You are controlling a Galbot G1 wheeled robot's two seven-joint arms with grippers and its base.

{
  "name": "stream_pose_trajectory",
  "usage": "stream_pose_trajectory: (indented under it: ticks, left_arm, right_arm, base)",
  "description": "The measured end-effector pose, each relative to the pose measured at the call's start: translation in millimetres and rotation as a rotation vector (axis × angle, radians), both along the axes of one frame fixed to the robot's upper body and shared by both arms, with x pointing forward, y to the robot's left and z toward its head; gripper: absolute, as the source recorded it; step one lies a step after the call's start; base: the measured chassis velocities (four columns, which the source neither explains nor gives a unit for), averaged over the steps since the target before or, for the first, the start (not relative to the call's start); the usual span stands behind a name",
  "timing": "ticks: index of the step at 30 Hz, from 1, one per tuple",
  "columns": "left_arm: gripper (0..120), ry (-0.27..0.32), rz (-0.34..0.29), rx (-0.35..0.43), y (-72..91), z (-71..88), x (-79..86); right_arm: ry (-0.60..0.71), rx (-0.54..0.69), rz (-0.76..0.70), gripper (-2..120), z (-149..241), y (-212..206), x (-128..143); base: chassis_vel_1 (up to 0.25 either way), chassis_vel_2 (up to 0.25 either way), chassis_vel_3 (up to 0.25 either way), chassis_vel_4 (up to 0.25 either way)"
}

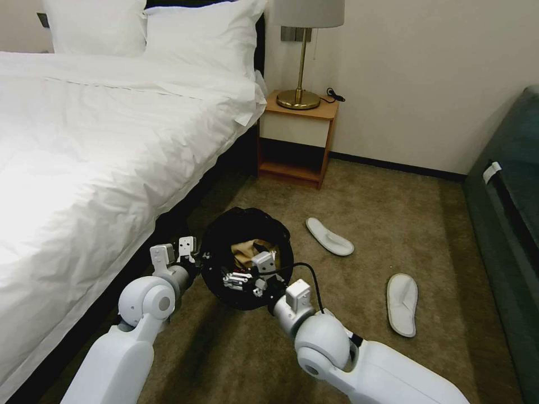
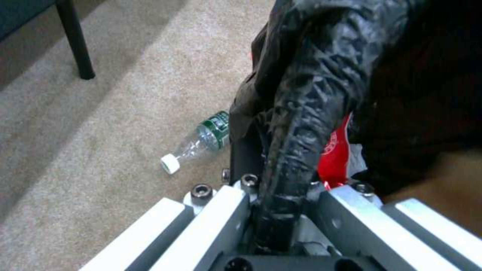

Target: Pick up the trash bin, then pick up the garbage on the floor and place it into the trash bin.

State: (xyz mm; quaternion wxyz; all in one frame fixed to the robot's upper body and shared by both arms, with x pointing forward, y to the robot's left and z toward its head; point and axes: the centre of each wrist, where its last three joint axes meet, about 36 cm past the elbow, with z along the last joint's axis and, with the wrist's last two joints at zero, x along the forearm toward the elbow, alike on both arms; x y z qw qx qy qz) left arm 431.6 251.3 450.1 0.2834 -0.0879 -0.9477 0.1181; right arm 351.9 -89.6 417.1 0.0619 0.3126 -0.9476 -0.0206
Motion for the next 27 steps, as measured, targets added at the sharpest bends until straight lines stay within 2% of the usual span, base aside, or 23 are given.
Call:
stream_pose_trajectory:
  ticks: [9, 16, 22, 27]
  left_arm:
    - [0, -0.015, -0.008, -0.007, -4.8, 5.6, -4.1]
    - [0, -0.018, -0.007, 0.000, -1.6, 7.0, -5.7]
    - [0, -0.015, 0.001, 0.003, 0.8, 3.7, -1.6]
    - [0, -0.002, 0.000, 0.005, -0.7, -5.2, 1.7]
  right_arm:
    - [-0.017, -0.003, -0.007, 100, 3.9, -9.5, 3.3]
    - [-0.011, 0.009, 0.011, 100, 10.3, -6.4, 7.9]
    - [-0.041, 0.028, 0.047, 100, 43.3, -8.4, 23.6]
    - [-0.068, 0.047, 0.063, 100, 70.7, -5.9, 38.3]
  base:
    - [0.000, 0.000, 0.000, 0.000]
    - [0.000, 0.000, 0.000, 0.000]
    - [0.000, 0.000, 0.000, 0.000]
    - [0.000, 0.000, 0.000, 0.000]
